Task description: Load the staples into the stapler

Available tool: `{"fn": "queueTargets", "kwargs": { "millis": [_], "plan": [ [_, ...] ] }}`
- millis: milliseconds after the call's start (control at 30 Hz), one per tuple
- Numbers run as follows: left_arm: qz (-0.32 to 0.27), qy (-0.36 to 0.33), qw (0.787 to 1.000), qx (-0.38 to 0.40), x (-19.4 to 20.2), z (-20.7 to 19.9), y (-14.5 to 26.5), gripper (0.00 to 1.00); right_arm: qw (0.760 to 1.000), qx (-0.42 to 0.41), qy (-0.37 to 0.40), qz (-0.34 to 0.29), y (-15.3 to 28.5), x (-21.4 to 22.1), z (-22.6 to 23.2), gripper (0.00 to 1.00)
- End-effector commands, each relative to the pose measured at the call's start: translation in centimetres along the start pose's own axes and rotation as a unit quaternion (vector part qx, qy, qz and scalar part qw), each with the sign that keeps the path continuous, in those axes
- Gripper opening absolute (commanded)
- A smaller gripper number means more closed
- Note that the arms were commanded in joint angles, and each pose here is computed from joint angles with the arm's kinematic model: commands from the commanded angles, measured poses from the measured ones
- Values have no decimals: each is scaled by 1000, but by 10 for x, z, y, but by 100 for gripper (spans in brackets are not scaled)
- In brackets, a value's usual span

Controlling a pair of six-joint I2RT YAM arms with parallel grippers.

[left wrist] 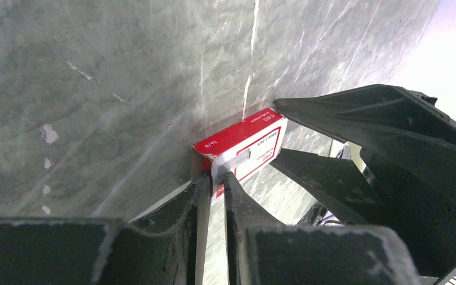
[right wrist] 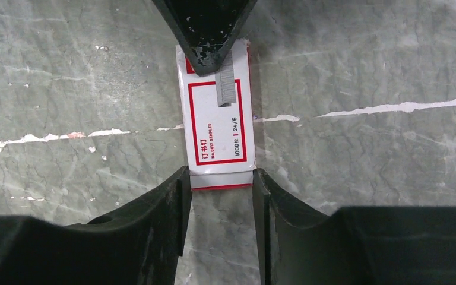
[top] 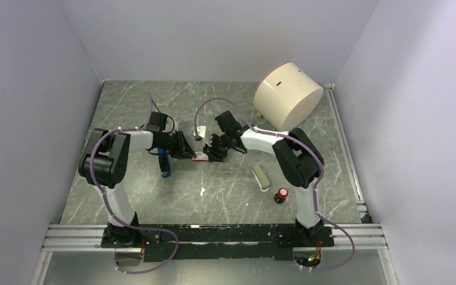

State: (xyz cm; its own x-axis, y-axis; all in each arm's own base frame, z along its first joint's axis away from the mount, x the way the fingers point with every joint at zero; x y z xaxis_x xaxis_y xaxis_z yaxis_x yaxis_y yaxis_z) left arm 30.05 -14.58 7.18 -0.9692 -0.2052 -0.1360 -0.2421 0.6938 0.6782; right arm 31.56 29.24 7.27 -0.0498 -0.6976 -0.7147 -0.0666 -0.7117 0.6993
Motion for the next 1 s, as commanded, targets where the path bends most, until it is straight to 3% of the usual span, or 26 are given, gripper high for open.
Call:
{"fn": "queueTargets", "kwargs": {
  "millis": [0,267,567,767,967],
  "plan": [
    [-4,-11,1000,10,-10,-6,2,19,999,-31,-2,41,-3,16,7,42],
    [-3,-18,1000,7,-15,-7,1,17,999,-20,0,41,3,19,8,41],
    [2,-14,1000,3,-12,-3,-1,18,999,-27,0,37,10,18,7,49],
    [0,-18,1000,17,-12,-7,2,27,998,-57,-5,29,13,17,9,53],
    [4,-14,1000,9,-11,-4,0,26,999,-49,0,20,10,14,5,53]
  ]
}}
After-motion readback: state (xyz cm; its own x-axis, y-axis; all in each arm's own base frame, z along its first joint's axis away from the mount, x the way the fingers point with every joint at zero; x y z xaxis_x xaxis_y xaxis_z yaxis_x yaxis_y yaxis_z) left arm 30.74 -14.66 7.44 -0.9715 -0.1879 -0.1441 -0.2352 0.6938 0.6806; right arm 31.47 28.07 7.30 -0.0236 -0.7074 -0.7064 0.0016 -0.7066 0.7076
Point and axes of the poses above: each gripper's point midway between its finger pads, its own y axis back along the fingers, its own z axis along the line the jaws close on, x = y × z, the point moved 8 cm from there along y, back along the fingers, and after that the axes turned 1 degree about -y, right-handed, at the moved point
